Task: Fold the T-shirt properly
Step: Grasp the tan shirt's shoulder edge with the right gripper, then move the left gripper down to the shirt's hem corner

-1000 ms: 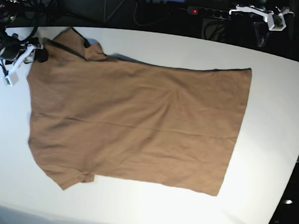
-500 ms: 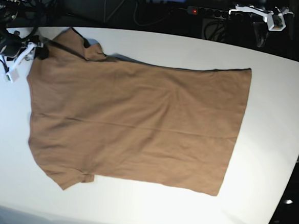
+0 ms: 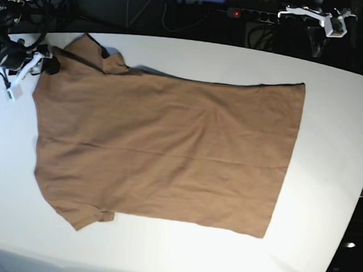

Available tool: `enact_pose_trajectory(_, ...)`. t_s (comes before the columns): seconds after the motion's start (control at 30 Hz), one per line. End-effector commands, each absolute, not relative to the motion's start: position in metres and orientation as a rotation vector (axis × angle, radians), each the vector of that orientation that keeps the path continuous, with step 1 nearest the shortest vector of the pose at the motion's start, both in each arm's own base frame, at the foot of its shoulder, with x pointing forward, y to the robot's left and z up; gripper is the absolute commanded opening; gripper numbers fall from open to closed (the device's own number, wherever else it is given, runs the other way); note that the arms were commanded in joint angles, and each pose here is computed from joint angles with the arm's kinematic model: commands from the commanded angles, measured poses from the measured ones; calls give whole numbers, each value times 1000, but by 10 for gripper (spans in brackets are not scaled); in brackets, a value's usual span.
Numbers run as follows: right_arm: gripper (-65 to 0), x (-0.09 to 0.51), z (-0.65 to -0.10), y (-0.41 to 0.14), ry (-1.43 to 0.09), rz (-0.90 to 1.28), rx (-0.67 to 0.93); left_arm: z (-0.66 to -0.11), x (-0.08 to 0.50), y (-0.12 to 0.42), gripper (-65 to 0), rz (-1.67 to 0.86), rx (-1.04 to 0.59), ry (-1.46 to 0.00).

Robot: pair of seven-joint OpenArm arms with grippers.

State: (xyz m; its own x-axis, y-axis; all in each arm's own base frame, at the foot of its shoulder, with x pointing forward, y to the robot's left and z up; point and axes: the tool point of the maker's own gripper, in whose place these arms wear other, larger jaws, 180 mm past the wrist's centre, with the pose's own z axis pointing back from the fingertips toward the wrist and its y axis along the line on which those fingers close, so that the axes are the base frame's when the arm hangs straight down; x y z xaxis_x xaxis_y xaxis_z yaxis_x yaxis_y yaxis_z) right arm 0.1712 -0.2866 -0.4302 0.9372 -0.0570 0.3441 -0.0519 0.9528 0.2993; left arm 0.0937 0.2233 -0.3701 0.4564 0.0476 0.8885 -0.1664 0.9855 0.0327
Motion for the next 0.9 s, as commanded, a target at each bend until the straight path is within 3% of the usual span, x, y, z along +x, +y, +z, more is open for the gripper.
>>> enact_pose_trajectory(0.0, -305, 163, -434, -287, -313, 6, 298, -363, 93, 225, -639, 126, 130, -1112)
enact_pose_trajectory(0.37, -326, 163, -446, -251, -293, 45, 365, -360, 95, 225, -639, 124, 129, -1119)
enact_pose_trajectory(0.63, -585, 166, -445, -251, -298, 46, 366, -361, 94, 225, -639, 125, 131, -1118)
enact_pose_trajectory(0.73, -638, 166, -445, -252, -300, 45, 365, -361, 94, 225, -639, 125, 131, -1116)
enact_pose_trajectory(0.87, -649, 167, -444, -253, -303, 42, 364, -361, 93, 225, -639, 124, 130, -1113)
